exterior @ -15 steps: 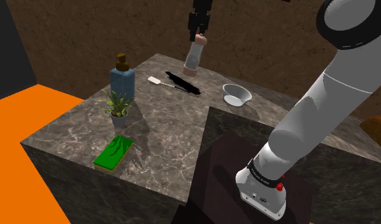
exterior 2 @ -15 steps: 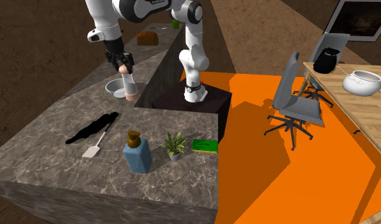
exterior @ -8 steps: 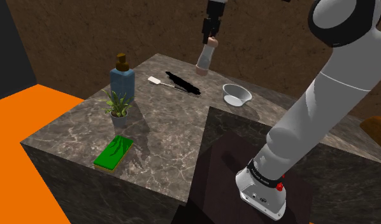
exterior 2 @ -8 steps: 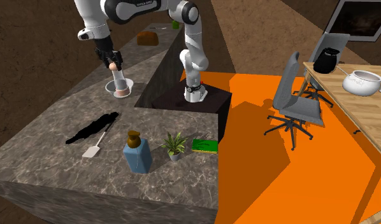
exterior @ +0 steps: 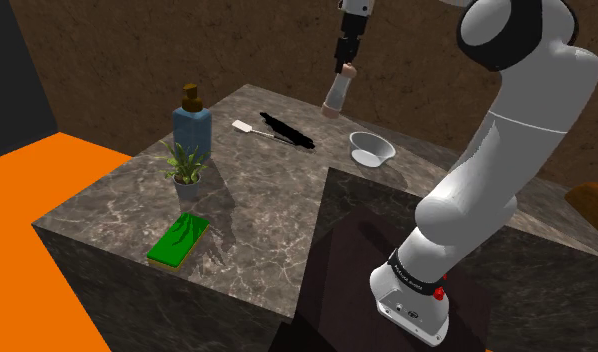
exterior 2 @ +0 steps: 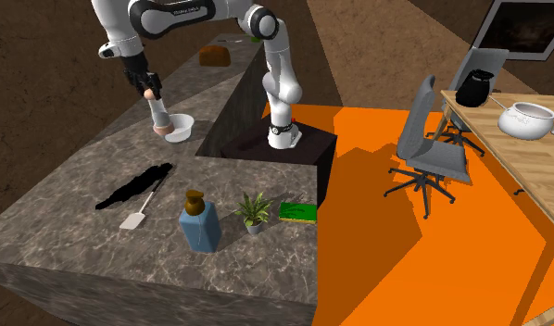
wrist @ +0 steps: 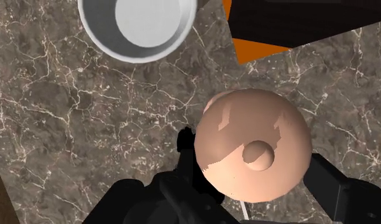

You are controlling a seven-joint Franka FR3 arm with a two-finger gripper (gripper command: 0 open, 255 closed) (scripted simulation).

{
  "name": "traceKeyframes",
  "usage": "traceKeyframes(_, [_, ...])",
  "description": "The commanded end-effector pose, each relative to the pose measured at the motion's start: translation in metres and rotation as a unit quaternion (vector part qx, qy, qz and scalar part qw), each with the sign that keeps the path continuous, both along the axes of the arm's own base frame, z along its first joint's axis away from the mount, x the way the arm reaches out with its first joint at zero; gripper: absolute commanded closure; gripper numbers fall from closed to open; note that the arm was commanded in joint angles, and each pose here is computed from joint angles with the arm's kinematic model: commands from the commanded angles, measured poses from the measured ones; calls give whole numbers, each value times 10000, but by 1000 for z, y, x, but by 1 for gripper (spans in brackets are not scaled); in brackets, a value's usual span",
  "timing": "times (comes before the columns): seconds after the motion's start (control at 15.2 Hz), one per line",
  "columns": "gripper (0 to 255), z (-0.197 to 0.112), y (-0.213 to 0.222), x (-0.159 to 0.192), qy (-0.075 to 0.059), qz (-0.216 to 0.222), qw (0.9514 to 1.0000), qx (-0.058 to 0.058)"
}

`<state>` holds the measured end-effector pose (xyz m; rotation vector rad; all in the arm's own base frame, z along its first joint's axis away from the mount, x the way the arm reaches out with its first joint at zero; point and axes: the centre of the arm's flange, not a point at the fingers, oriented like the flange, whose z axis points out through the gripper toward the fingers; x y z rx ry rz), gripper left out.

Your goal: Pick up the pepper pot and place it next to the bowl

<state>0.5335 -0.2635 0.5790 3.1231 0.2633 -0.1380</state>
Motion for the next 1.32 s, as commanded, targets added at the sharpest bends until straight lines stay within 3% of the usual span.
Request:
traceKeyframes(0.0, [255,-5,-27,-1,-1,5,10000,-4])
traceKeyframes(0.86, [255,-31,-194,-5,-1,5,10000,-4])
traceKeyframes(1.25, [255,-63,-194,-5,-1,5,10000,-4])
